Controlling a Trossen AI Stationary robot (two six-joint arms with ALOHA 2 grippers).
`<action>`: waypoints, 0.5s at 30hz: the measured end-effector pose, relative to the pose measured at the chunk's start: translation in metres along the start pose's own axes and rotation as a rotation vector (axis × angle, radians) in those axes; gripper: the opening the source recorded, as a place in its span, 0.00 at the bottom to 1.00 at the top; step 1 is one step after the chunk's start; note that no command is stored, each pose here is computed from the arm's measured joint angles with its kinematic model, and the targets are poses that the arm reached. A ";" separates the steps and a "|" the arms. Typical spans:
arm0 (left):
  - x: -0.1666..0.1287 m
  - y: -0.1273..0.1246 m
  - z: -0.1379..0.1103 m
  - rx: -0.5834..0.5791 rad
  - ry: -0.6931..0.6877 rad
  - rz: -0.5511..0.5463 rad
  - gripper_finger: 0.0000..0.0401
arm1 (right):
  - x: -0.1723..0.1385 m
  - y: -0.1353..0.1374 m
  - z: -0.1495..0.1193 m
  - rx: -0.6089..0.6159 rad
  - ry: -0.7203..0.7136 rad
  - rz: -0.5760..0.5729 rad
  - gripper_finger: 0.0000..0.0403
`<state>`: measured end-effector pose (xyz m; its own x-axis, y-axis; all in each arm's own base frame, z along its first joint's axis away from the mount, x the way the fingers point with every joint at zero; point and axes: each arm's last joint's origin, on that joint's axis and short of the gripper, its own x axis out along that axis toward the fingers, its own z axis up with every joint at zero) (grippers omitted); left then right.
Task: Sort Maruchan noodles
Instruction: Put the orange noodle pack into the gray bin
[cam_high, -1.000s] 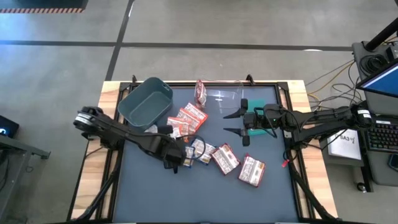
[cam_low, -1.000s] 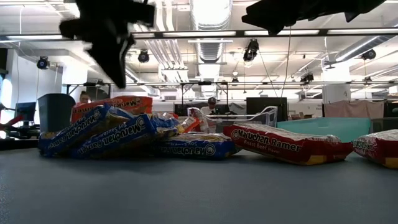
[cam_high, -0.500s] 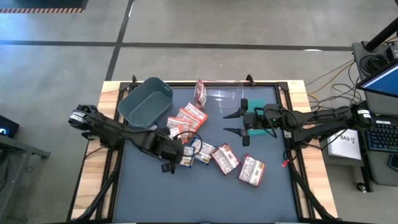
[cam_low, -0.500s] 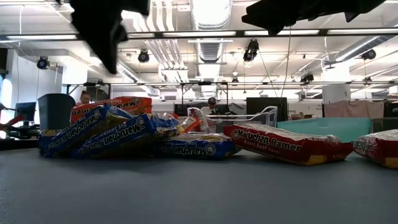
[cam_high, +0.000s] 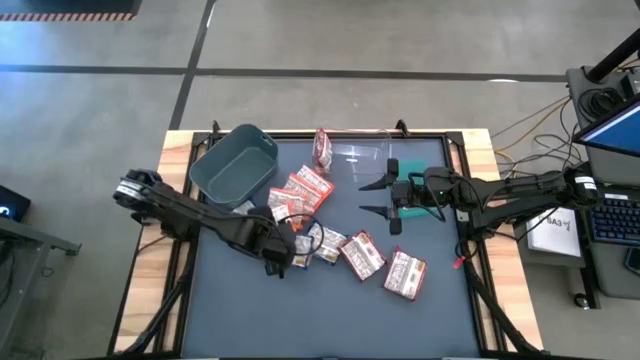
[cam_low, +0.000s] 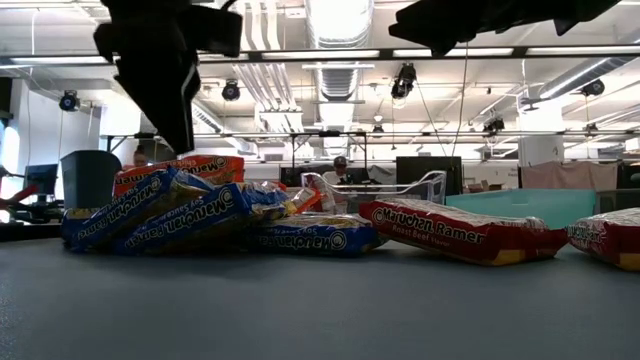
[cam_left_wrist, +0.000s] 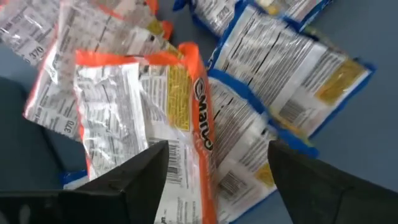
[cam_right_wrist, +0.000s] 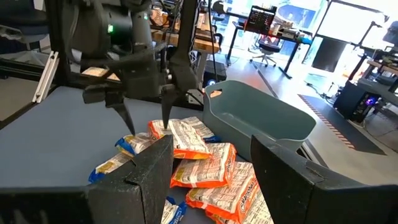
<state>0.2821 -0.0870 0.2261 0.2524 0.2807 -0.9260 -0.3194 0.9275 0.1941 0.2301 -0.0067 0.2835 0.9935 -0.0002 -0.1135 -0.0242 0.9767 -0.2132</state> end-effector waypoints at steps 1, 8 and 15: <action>0.003 0.000 -0.001 0.006 0.011 0.010 0.63 | 0.000 0.000 0.000 -0.001 0.000 0.000 0.50; 0.013 0.001 -0.008 0.001 0.025 0.054 0.54 | 0.000 0.000 0.000 -0.001 0.000 0.000 0.50; 0.016 0.001 -0.009 0.000 0.020 0.074 0.52 | 0.000 0.000 0.000 0.000 0.000 0.000 0.50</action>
<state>0.2774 -0.0840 0.2090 0.2094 0.3436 -0.9155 -0.3364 0.9044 0.2625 0.2301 -0.0068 0.2835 0.9935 -0.0005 -0.1136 -0.0239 0.9766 -0.2135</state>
